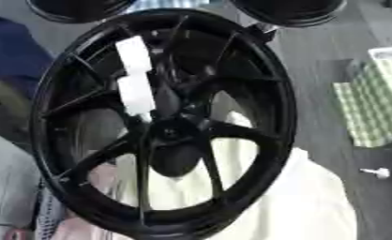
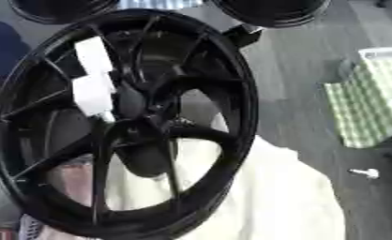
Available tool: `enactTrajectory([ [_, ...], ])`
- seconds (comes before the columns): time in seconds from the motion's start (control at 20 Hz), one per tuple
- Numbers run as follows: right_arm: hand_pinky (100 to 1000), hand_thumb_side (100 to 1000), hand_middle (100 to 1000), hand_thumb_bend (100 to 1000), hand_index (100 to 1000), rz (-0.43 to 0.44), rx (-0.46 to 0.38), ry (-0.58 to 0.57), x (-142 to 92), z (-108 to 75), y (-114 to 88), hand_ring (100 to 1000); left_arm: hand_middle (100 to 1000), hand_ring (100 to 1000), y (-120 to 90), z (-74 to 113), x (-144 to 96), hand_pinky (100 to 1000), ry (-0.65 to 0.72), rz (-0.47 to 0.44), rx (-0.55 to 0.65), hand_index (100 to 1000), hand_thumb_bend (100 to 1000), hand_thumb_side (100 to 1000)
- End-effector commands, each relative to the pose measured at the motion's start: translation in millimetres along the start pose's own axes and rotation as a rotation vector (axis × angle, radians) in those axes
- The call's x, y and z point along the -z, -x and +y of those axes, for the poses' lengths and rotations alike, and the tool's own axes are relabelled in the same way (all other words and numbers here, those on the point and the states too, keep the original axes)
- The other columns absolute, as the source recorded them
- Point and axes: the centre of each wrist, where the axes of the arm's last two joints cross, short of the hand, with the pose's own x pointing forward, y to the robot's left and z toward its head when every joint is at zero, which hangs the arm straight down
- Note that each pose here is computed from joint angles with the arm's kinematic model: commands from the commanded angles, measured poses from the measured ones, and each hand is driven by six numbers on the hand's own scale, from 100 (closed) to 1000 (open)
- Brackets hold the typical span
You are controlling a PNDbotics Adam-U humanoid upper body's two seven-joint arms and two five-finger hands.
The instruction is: Pull the pin out of the wheel hub.
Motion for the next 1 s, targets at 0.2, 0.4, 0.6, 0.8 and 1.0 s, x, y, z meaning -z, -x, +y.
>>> enactTrajectory([
  [0.2, 611, 484, 556, 100, 670, -0.032, -0.009, 0.014, 5, -4.6, -8, 658, 647, 753, -10, 16.4, -11, 849, -0.096, -0.005, 0.02, 816, 100, 397],
  [0.4, 611, 485, 556, 100, 669, -0.032, -0.01, 0.016, 5, -4.8, -8, 658, 646, 753, -10, 16.1, -11, 850, -0.093, -0.003, 0.02, 816, 100, 397],
  [0.6, 611, 485, 556, 100, 669, -0.032, -0.009, 0.015, 5, -4.5, -8, 657, 662, 766, -11, 13.5, -10, 855, -0.058, 0.004, 0.033, 823, 100, 402],
  [0.8, 610, 476, 555, 100, 668, -0.032, -0.009, 0.013, 5, -4.3, -8, 657, 706, 798, -17, 7.9, -5, 862, 0.084, 0.043, 0.11, 844, 123, 374],
  [1.0, 609, 488, 555, 100, 668, -0.032, -0.008, 0.011, 5, -3.8, -9, 656, 751, 830, -33, -1.7, 3, 870, 0.257, 0.084, 0.266, 874, 258, 274],
])
